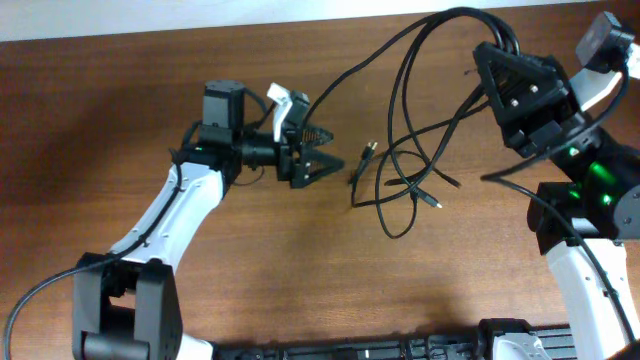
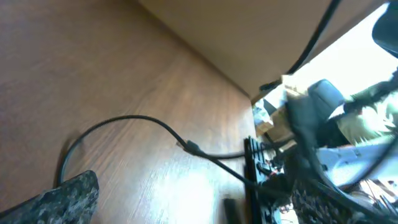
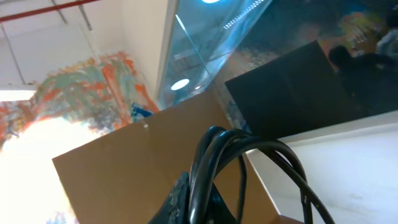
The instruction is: Untangle cables
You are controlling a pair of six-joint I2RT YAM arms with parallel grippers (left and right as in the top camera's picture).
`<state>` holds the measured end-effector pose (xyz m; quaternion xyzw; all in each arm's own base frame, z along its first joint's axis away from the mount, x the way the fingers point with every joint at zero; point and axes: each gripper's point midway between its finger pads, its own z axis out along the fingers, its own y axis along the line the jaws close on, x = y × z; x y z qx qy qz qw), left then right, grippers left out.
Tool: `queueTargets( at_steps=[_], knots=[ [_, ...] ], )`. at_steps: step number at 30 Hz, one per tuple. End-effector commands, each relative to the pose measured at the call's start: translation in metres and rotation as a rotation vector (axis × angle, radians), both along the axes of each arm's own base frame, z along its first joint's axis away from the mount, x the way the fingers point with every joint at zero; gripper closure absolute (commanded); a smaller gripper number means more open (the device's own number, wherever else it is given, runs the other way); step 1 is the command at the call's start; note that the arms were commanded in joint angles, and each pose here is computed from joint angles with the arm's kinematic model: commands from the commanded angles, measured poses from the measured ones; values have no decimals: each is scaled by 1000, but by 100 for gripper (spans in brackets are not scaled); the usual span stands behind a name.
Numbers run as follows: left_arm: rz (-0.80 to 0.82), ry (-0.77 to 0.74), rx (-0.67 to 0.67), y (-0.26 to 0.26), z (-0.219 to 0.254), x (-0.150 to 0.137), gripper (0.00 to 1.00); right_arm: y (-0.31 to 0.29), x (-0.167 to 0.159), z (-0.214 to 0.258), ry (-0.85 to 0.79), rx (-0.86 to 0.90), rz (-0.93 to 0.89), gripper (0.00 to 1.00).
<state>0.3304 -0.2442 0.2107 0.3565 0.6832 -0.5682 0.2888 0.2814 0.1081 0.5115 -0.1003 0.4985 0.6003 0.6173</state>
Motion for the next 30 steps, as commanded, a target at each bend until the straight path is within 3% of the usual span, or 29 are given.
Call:
queueTargets(
  at_steps=[1,6,10,15,20,26,30],
  knots=[
    [-70,-119,-116,23,19,-6,1,-7,13,-2,8,-20,-81,96],
    [-33,-193,-125,39,40,-3,1,-14,35,-22,72,-60,-171,96],
    [-129,-359,-209,39,75,-25,1,-21,51,-40,136,-89,-235,96],
    [-125,-467,-204,41,98,-34,1,-19,54,-49,167,-113,-230,96],
    [305,-338,20,56,104,16,1,-17,65,-86,290,-190,-234,96],
    [628,-330,180,93,115,24,1,-23,74,-129,423,-278,-285,96],
    [864,-233,263,126,113,25,1,-36,79,-156,538,-356,-375,96]
  ],
)
